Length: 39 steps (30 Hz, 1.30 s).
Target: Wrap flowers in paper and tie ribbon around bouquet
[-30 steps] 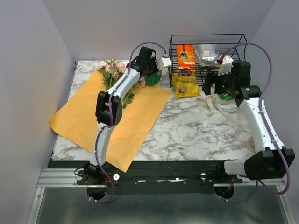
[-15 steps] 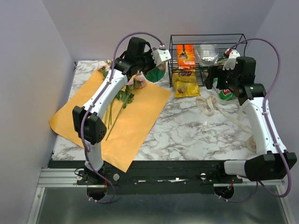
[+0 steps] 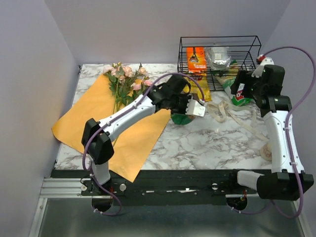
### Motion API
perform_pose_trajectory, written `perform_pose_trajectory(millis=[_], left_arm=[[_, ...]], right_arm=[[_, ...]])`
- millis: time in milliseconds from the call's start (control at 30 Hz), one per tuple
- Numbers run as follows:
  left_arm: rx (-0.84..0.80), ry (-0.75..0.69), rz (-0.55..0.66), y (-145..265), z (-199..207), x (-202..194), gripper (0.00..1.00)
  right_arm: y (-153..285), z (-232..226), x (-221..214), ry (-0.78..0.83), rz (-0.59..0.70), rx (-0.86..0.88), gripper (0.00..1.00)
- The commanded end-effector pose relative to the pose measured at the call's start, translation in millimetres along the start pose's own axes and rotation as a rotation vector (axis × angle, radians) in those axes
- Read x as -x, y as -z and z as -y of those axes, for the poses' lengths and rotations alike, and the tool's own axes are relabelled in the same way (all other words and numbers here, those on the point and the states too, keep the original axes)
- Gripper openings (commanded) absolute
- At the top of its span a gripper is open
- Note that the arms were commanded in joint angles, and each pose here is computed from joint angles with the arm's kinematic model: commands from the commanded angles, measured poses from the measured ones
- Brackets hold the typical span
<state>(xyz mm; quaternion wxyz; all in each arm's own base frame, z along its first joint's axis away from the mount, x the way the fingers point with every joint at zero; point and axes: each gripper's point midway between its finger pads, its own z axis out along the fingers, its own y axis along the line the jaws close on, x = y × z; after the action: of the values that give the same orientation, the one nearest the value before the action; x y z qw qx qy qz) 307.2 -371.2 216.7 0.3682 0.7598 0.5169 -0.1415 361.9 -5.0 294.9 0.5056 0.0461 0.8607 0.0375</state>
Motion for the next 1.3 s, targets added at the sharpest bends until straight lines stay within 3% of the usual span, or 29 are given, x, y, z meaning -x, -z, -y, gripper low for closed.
perform_pose_trajectory(millis=[0, 233, 367, 500, 533, 567, 600, 633, 667, 833, 1067, 1267], left_arm=[[0.101, -0.217, 0.2, -50, -18, 65, 0.0], [0.14, -0.177, 0.426, -123, -10, 136, 0.0], [0.151, -0.167, 0.421, -163, 8, 133, 0.0], [0.114, -0.174, 0.375, -178, 22, 121, 0.0], [0.106, -0.197, 0.364, -178, 24, 121, 0.1], [0.099, -0.201, 0.356, -176, 26, 120, 0.28], [0.086, -0.196, 0.343, -174, 29, 118, 0.64], [0.078, -0.193, 0.335, -172, 31, 117, 0.86], [0.082, -0.191, 0.335, -165, 29, 120, 0.99], [0.041, -0.173, 0.295, -138, 27, 127, 0.99], [-0.082, -0.095, 0.316, -57, 31, 153, 0.99], [-0.184, 0.047, 0.273, 22, 55, 128, 0.99]], right_arm=[[23, 56, 2, -0.099, 0.072, -0.158, 1.0], [37, 69, 7, -0.093, 0.125, -0.215, 1.0], [44, 72, 9, -0.086, 0.144, -0.239, 1.0], [41, 70, 9, -0.088, 0.145, -0.227, 1.0], [40, 65, 10, -0.087, 0.142, -0.195, 1.0], [37, 65, 9, -0.086, 0.135, -0.192, 1.0], [37, 65, 9, -0.086, 0.134, -0.189, 1.0], [37, 63, 10, -0.084, 0.133, -0.182, 1.0], [36, 63, 11, -0.082, 0.131, -0.179, 1.0], [37, 53, 14, -0.057, 0.14, -0.121, 1.0], [50, 14, 34, 0.003, 0.217, 0.092, 1.0], [58, -42, 51, 0.116, 0.313, 0.314, 1.0]])
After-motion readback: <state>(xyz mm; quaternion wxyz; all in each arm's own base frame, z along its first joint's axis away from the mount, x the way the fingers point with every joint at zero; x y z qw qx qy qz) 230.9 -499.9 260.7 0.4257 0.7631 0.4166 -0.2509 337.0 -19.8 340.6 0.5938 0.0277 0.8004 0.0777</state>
